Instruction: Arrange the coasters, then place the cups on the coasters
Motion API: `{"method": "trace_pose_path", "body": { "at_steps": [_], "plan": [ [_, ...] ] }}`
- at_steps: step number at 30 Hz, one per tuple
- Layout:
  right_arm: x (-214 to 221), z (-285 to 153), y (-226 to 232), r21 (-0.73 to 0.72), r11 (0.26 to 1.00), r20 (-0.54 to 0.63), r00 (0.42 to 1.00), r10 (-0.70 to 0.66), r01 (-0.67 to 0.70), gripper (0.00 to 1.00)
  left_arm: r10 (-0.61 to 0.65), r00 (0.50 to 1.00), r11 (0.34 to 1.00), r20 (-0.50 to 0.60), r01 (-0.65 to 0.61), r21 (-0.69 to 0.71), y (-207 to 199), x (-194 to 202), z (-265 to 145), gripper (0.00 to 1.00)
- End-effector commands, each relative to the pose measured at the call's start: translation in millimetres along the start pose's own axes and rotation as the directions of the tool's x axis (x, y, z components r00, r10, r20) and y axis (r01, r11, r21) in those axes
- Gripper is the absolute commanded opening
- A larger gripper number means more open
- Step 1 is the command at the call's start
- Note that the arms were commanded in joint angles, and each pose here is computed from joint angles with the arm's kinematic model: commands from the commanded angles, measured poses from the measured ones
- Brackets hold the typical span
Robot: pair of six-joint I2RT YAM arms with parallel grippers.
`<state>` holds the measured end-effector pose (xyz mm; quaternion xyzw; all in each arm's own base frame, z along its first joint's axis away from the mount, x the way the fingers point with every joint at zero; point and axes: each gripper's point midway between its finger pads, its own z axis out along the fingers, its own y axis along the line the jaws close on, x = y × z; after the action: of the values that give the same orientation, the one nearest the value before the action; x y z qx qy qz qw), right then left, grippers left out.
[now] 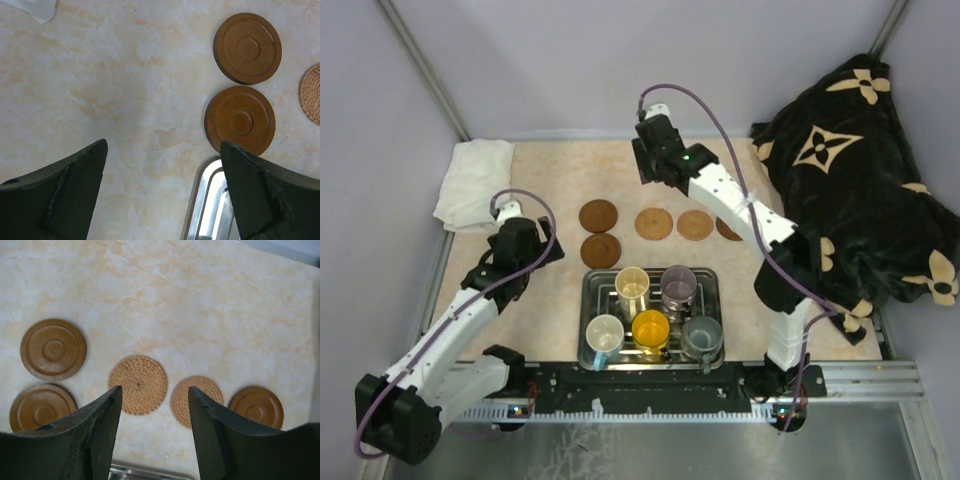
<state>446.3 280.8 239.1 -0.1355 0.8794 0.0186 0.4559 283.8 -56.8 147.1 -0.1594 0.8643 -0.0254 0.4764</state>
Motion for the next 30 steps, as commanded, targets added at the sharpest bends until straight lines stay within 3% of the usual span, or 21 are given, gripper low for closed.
{"method": "trace_pose_path", "body": {
  "at_steps": [1,5,10,19,30],
  "plan": [
    [-3.7,-36.3,-28.1,0.048,0.996,0.084,0.994,0.076,-0.080,0.58,0.018,0.999,0.999,-0.041,-0.016,0.041,-10.4,14.7,13.3,1.00],
    [-0.1,-68.0,-40.5,0.027,0.989,0.147,0.979,0.138,-0.143,0.61,0.059,0.991,0.998,-0.117,-0.054,0.042,-14.0,37.0,30.4,1.00],
    [-11.4,-111.7,-53.9,-0.023,0.979,0.248,0.948,0.200,-0.201,0.81,0.098,0.973,0.995,-0.210,-0.091,0.042,-23.3,54.0,50.8,1.00],
    [-19.2,-180.6,-77.7,-0.112,0.956,0.401,0.868,0.294,-0.272,0.88,0.157,0.955,0.987,-0.251,-0.146,0.061,-46.4,51.2,77.4,1.00],
    [-6.7,-190.0,-82.9,-0.117,0.951,0.393,0.866,0.309,-0.286,0.88,0.246,0.921,0.969,-0.303,-0.238,0.065,-74.6,72.2,101.4,1.00]
  ]
}}
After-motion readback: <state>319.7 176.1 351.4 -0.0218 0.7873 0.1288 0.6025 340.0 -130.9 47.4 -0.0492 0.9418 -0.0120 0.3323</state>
